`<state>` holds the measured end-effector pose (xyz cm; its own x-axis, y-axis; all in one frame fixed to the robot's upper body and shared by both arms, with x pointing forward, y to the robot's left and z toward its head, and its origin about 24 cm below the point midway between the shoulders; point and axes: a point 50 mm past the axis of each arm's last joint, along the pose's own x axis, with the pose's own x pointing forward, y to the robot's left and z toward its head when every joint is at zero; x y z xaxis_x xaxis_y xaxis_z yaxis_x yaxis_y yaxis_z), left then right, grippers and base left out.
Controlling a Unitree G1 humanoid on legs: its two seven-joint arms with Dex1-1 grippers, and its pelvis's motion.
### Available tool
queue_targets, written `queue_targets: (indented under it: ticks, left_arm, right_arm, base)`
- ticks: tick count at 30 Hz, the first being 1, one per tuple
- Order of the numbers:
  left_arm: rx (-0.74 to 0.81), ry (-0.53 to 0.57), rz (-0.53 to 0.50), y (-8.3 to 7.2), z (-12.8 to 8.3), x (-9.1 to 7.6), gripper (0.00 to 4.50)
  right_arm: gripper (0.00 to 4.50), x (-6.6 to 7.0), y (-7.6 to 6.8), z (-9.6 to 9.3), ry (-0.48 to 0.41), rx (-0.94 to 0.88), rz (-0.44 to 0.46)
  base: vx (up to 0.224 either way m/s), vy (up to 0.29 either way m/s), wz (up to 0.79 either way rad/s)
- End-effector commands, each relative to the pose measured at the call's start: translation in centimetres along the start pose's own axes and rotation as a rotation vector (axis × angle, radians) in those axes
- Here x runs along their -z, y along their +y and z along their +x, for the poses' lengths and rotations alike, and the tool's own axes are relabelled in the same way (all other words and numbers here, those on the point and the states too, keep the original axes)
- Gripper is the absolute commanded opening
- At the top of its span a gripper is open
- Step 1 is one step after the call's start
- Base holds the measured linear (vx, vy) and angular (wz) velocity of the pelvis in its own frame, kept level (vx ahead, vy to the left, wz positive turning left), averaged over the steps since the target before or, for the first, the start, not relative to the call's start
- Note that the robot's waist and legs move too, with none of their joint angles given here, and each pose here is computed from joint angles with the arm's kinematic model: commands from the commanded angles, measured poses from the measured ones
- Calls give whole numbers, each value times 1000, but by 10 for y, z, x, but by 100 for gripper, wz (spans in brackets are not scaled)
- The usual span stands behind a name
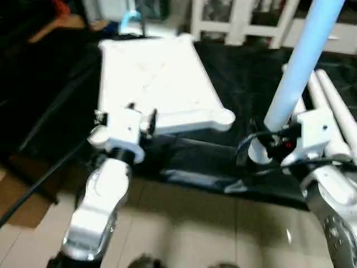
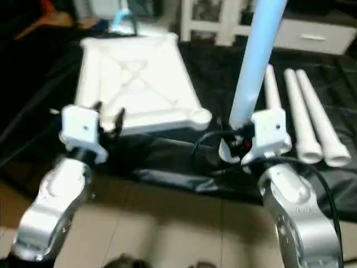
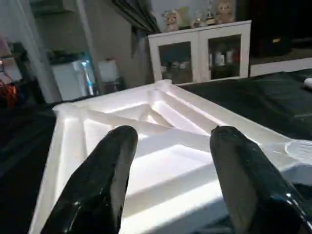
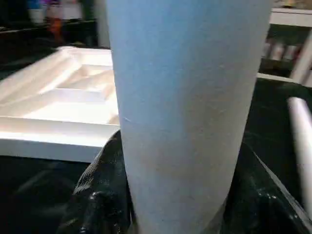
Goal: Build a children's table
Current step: Move to table
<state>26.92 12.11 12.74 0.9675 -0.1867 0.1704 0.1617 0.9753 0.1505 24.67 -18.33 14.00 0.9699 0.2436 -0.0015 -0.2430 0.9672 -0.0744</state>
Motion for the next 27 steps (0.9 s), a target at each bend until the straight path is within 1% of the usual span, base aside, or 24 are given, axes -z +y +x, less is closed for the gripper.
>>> queue_targets:
  ticks: [1,5,9,19,23,27]
  left_arm:
    - [32,5,-7,-8,0,1,279]
    - [46,6,-7,-11,-1,2,279]
    - [53,8,-5,-13,-1,3,279]
    - [56,11,-5,-13,0,3,279]
    - [52,16,-3,-13,0,4,279]
    - [51,15,-1,-13,0,4,279]
  right_arm:
    - [187,-1,-9,-3,4,52,-18]
    - [187,0,-13,-5,4,80,-36]
    - [187,0,-15,-6,-5,92,-40]
    - [187,-1,-15,-5,-11,79,-36]
    - [187,0,-13,-4,-7,66,-5]
    - [187,2,-13,-4,7,62,3]
  base:
    - [88,-33,12]
    - [113,-7,0]
    - [127,75,2]
    - [74,-5,2]
    - [90,87,5]
    - [106,36,-37]
